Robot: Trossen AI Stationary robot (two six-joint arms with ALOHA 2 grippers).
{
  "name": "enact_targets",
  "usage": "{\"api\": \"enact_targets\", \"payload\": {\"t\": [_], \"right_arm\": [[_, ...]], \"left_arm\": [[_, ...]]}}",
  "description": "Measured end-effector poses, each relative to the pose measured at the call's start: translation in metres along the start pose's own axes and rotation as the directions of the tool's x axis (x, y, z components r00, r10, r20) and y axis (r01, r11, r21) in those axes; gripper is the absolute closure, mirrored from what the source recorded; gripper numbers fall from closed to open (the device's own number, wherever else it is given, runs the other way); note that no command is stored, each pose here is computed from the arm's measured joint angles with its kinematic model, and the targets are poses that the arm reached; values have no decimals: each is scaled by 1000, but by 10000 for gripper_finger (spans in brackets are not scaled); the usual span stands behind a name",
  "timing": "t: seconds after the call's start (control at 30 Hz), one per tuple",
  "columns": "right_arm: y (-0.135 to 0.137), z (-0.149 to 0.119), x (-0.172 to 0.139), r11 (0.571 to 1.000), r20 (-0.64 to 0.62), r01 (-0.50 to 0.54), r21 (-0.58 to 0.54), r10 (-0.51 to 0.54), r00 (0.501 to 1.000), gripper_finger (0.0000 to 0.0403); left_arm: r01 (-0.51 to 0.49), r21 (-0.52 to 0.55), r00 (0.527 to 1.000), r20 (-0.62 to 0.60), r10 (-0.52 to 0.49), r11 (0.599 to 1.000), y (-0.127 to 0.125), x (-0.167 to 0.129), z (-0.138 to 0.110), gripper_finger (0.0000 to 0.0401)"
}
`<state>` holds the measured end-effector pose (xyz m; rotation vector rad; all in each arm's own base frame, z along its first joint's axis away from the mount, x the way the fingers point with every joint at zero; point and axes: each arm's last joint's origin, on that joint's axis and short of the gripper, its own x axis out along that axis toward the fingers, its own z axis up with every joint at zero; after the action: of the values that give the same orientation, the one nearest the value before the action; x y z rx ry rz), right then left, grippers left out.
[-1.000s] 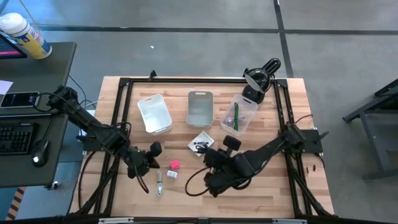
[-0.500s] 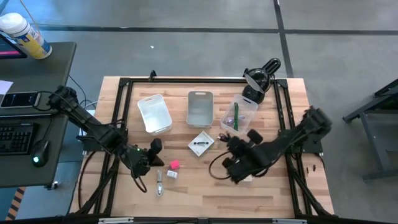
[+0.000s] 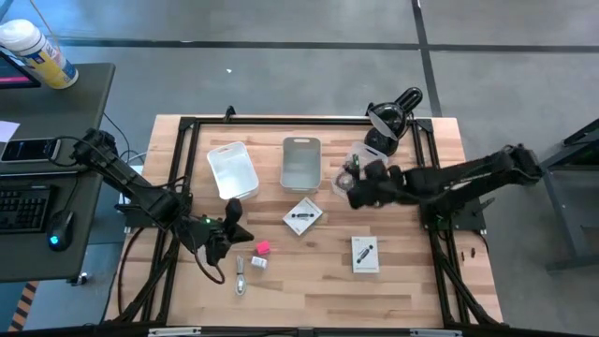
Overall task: Pick and place items into bin
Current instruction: Put the black charger cable into the transparent bin
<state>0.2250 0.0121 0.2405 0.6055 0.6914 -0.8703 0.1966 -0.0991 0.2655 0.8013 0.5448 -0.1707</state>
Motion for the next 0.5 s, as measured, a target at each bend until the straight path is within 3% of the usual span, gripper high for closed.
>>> {"api": "enact_targets", "payload": {"t": [0.2, 0.5], "right_arm": [[-30, 14, 29, 994, -57, 17, 104, -12, 998, 392], [-50, 25, 48, 975, -72, 28, 219, -12, 997, 391]], "left_arm": [[-52, -64, 998, -22, 51, 997, 2, 0, 0, 400], [-71, -114, 997, -31, 68, 991, 2, 0, -1, 400]]}}
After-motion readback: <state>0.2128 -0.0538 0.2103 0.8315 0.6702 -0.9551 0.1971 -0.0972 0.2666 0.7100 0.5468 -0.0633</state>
